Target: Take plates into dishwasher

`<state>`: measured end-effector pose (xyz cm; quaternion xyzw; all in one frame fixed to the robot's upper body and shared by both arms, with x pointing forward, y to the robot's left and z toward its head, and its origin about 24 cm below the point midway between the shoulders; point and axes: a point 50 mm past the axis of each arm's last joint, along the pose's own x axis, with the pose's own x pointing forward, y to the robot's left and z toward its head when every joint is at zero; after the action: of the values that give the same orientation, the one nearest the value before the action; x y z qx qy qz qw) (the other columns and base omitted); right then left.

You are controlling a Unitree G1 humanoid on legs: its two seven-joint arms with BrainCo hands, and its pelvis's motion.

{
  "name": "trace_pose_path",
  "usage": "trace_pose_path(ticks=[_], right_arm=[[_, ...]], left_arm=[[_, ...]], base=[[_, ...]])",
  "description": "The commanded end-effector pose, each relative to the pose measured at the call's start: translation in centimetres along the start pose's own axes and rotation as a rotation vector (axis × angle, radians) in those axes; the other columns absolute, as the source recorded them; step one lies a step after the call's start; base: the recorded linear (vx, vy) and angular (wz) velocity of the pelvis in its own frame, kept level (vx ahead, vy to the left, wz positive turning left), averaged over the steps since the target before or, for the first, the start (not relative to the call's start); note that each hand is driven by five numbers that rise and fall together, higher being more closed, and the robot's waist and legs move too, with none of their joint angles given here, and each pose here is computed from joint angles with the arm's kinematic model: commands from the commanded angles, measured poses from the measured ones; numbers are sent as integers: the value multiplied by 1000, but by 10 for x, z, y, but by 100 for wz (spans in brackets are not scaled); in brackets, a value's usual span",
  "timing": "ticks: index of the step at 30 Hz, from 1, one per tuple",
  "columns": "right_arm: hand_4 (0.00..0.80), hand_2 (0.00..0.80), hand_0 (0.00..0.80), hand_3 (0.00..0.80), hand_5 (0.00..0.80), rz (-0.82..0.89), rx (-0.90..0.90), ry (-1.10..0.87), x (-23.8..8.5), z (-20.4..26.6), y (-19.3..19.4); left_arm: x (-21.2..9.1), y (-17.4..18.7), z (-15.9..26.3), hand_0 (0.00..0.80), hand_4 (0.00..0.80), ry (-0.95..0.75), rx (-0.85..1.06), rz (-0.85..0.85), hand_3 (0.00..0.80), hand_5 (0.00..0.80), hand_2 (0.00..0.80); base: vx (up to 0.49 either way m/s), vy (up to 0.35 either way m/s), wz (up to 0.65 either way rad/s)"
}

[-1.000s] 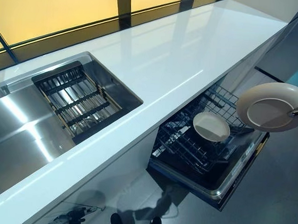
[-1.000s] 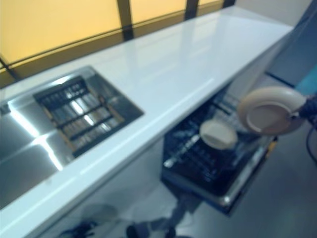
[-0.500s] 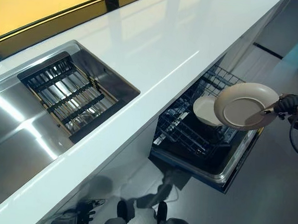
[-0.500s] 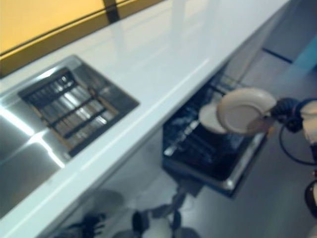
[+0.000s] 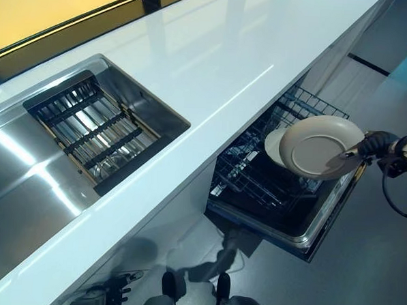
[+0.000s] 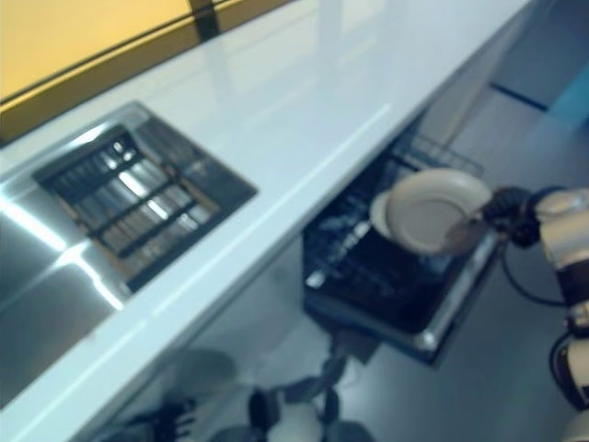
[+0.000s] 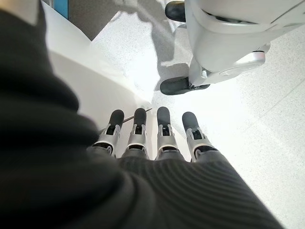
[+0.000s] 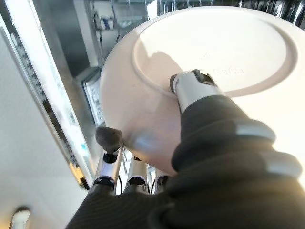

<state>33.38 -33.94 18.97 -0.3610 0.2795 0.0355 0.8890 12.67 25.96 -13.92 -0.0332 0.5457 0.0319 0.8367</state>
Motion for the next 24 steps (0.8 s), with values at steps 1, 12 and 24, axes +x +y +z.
trace_pose_path(ticks=[1,12,24], right_arm=[[800,800,800,800,800,-15,-34,-57,-2,17,4],[800,800,800,800,800,34,-61,-46,5,23,22],[800,800,800,800,800,29,-96,3,17,27,38]], left_arm=[[-3,16,18,0,0,-40,-16,58,0,0,0],[-2,14,27,0,0,-51,-29,66,0,0,0],[-1,4,51,0,0,-123,-52,81,0,0,0]], base=[[0,0,0],[-3,2,0],[-14,-4,0]])
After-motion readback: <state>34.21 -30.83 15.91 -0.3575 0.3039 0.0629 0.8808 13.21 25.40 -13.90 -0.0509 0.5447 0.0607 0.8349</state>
